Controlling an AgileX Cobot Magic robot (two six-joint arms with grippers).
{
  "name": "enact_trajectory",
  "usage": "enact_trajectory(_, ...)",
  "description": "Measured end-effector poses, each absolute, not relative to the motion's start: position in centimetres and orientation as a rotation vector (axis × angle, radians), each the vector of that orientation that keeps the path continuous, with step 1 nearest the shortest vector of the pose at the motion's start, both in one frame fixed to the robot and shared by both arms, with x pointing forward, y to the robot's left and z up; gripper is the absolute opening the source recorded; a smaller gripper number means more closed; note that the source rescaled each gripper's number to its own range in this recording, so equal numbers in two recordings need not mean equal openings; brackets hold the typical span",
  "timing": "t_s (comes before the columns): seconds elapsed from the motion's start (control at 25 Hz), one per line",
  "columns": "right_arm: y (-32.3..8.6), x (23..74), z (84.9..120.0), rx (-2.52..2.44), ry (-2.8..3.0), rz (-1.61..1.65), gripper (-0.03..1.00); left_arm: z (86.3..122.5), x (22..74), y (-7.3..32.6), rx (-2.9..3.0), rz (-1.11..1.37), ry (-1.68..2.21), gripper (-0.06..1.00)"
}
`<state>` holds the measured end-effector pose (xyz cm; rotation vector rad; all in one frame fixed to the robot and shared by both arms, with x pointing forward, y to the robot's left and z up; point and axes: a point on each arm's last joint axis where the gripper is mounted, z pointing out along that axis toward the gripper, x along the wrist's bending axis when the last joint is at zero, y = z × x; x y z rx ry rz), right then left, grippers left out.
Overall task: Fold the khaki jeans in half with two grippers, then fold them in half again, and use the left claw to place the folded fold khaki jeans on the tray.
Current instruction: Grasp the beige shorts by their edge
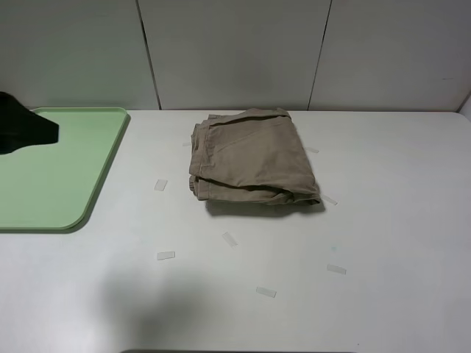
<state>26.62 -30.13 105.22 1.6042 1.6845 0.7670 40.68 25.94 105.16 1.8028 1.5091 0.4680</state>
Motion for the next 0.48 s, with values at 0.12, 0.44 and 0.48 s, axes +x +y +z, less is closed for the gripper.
enact_trajectory(0.12, -30.1, 26.6, 105.2, 1.604, 1.685, 0.767, 1.00, 104.6, 41.9, 25.4, 1.801, 0.431, 1.474, 0.86)
enact_trajectory(0.44, -30.1, 26.6, 105.2, 1.604, 1.685, 0.767, 1.00, 100.7, 47.2, 24.4, 1.806, 0.342, 1.532, 0.86)
enact_trajectory(0.48, -30.1, 26.6, 105.2, 1.604, 1.685, 0.767, 1.00, 100.4, 48.0, 24.3, 1.810, 0.336, 1.543, 0.86)
